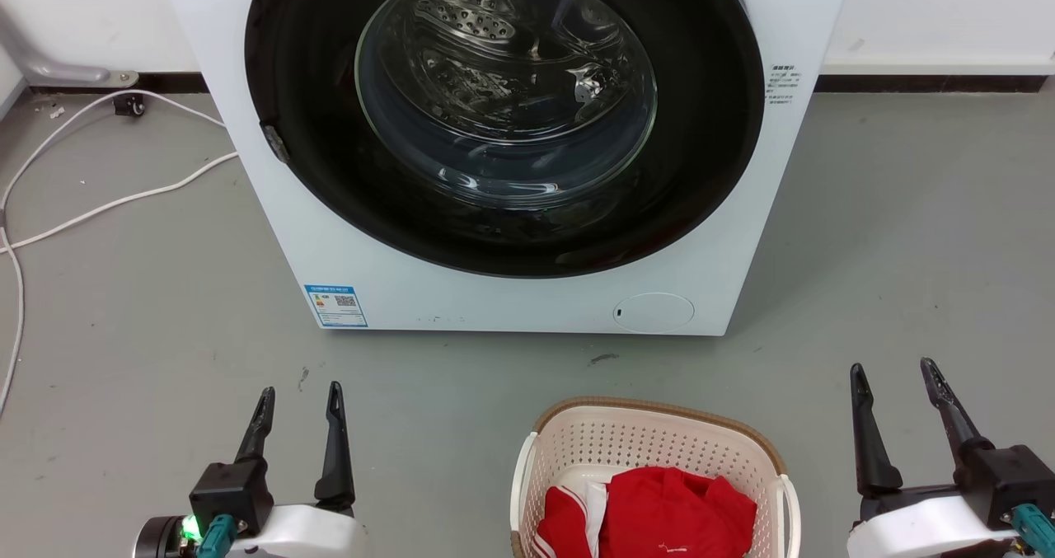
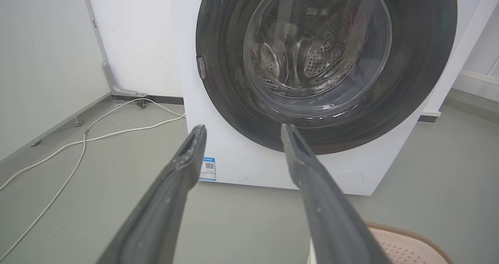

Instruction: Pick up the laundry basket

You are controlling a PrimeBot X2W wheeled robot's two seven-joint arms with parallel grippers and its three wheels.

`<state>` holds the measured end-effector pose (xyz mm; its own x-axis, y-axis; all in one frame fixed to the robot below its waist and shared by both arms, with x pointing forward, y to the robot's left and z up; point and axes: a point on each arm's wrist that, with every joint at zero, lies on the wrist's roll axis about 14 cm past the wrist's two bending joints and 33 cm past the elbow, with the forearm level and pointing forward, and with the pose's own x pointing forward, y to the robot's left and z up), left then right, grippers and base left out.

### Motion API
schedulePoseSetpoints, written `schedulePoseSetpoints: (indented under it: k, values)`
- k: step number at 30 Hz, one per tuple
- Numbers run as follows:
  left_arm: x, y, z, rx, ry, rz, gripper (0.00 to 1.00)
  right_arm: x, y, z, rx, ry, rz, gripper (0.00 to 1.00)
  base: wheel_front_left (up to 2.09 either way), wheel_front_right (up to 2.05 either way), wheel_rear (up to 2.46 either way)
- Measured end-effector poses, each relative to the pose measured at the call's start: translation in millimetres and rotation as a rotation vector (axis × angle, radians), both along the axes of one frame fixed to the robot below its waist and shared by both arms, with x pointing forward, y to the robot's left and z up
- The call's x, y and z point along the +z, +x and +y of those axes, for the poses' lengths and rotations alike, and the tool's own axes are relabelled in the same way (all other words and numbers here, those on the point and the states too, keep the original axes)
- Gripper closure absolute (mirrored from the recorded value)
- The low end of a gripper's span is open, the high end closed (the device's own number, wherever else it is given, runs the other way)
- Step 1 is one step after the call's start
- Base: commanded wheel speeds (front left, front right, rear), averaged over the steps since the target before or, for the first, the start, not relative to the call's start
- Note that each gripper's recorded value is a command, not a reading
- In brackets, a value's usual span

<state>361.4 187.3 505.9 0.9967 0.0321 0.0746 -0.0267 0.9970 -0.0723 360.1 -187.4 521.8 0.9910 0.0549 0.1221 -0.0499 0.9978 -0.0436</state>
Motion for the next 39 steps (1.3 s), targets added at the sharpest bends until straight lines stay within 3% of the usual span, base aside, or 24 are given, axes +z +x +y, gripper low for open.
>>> schedulePoseSetpoints:
  k: [26,39]
  values:
    - [-7.3,-1.6,-2.6,-0.01,0.02,0.017,0.0,-1.9,0.0,-1.8,-0.004,-0.022,0.001,0.0,0.0,0.0,0.0]
    - [-53.5,15.8,-51.4,-0.182,-0.02,0.163,0.0,-74.7,-2.2,-25.0,-0.074,-0.021,0.235,0.0,0.0,0.0,0.0]
